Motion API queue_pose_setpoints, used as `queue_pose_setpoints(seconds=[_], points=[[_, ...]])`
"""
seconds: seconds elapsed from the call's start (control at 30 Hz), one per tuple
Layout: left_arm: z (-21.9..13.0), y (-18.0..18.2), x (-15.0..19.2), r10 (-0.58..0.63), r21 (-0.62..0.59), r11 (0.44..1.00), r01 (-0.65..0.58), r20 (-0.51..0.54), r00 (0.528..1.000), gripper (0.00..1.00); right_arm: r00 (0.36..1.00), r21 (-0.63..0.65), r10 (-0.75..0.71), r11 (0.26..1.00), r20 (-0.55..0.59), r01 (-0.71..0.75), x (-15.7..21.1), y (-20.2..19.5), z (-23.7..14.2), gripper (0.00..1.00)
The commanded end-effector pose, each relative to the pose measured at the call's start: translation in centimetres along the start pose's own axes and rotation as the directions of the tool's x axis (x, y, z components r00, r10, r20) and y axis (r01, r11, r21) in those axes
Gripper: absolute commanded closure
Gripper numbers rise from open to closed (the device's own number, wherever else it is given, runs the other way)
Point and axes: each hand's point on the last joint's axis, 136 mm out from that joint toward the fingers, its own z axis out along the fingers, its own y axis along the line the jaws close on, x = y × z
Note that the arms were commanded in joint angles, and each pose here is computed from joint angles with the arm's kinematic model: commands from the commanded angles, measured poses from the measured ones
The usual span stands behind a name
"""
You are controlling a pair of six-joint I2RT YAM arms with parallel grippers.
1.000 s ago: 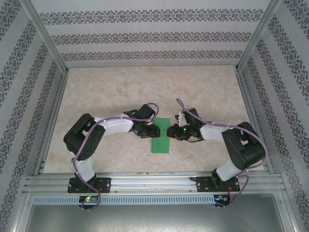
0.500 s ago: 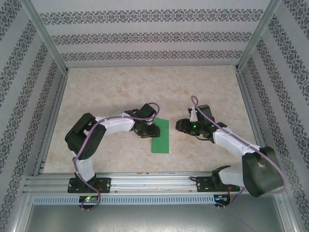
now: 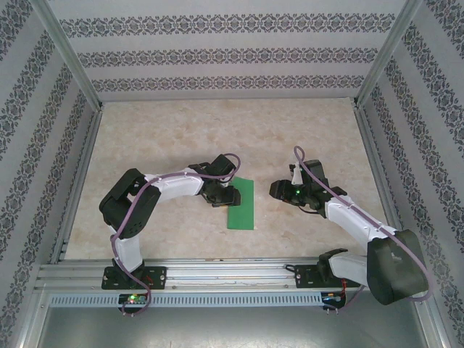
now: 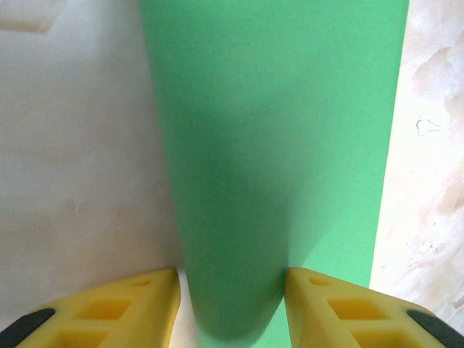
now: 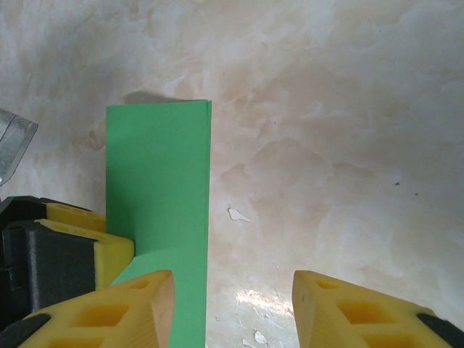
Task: Fold a paper plane with a square sheet of paper (fold left side to right side)
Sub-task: First fold in half a square sheet of paper at the center of the table.
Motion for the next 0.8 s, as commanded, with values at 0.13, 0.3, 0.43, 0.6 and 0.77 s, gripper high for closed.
queue_pose_setpoints(seconds=[0.13,0.3,0.43,0.6,0.77], points=[[2.41,2.14,2.66,0.003,-0.090,0.996,-0.012,-0.097,0.995,0.56,1.000,0.022,0.001,1.000,-0.014,-0.001,0.63,-0.85,0.08,0.53],[2.67,1.78,2.67,0.013,-0.086,0.996,-0.023,-0.106,0.994,0.55,1.000,0.020,0.002,1.000,-0.016,-0.001,0.70,-0.87,0.09,0.52],[2.94,1.77,2.85,0.018,-0.094,0.995,-0.030,-0.118,0.993,0.55,1.000,0.020,0.003,1.000,-0.017,-0.002,0.77,-0.92,0.10,0.53],[2.98,1.61,2.88,0.027,-0.098,0.994,-0.039,-0.123,0.992,0.55,1.000,0.019,0.003,1.000,-0.020,-0.003,0.84,-0.93,0.15,0.53],[3.09,1.48,3.00,0.035,-0.103,0.993,-0.049,-0.133,0.991,0.54,1.000,0.016,0.004,1.000,-0.024,-0.004,0.98,-0.94,0.18,0.53]])
